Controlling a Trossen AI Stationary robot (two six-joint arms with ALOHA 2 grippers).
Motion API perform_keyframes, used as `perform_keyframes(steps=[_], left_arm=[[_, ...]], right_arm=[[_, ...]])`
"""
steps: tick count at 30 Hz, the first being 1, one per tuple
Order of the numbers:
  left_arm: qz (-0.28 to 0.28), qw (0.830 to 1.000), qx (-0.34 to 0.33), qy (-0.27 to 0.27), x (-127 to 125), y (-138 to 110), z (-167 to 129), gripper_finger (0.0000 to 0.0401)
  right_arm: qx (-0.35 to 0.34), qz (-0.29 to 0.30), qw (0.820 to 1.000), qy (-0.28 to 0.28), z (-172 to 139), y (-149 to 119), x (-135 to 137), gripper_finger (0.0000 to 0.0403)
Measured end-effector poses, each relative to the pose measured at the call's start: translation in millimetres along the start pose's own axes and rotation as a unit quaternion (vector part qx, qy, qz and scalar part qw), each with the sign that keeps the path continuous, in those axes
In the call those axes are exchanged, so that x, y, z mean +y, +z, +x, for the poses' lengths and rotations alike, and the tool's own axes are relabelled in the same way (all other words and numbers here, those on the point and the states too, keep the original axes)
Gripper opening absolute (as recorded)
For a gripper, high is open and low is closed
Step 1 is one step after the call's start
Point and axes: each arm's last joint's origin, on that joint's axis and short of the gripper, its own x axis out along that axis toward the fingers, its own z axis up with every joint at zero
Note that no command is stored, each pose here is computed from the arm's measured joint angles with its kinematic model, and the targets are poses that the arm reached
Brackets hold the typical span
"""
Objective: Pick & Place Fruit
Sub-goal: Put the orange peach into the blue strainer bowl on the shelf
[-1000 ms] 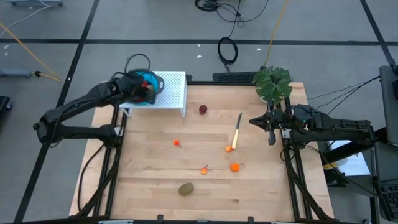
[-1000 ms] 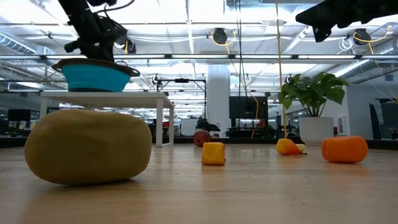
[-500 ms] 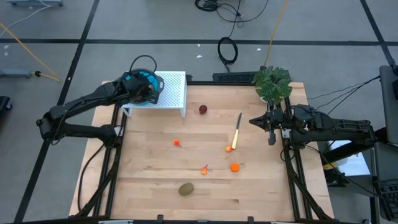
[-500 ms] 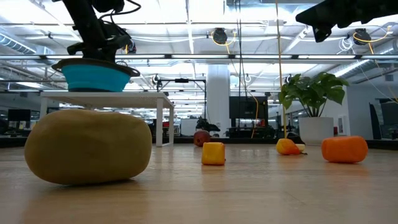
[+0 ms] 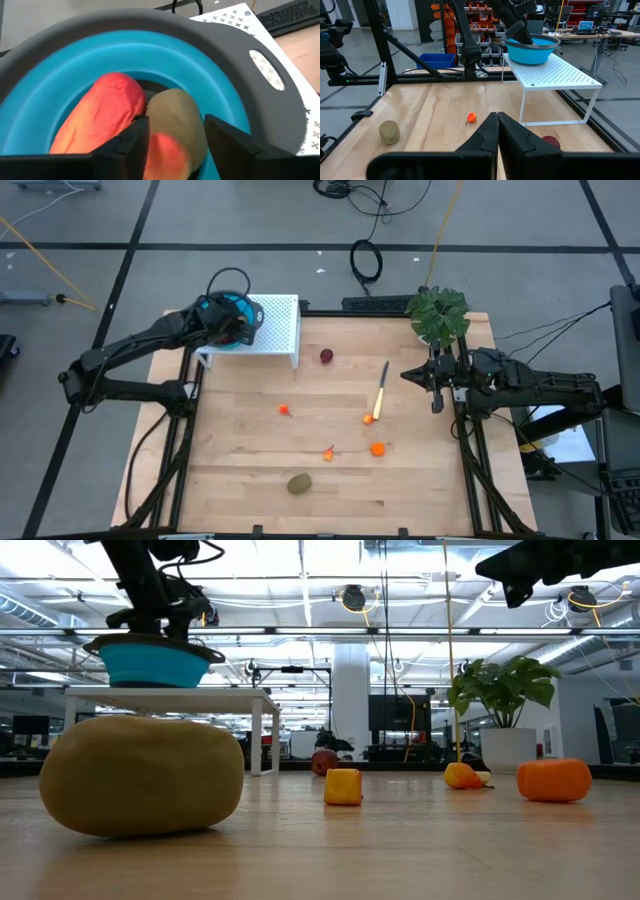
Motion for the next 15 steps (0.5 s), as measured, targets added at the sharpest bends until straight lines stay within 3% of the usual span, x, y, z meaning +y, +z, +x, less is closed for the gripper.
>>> perform_keyframes(steps=[5,9,15], left_arm=[[0.007,1.0,-0.015,-0.005,3,5,-7,0.0235],[-0.003,0.999,-0.044,-0.027,2,15,-22,0.0239],[0.016,0.989,-0.083,-0.123,-14,28,-49,0.0221]], right_arm=[[0.0,0.0,1.0,0.0,0,0,0,0.0],[0.0,-0.005,1.0,0.0,0,0,0,0.0],[-0.003,-0.019,1.0,0.0,0,1,0,0.0]])
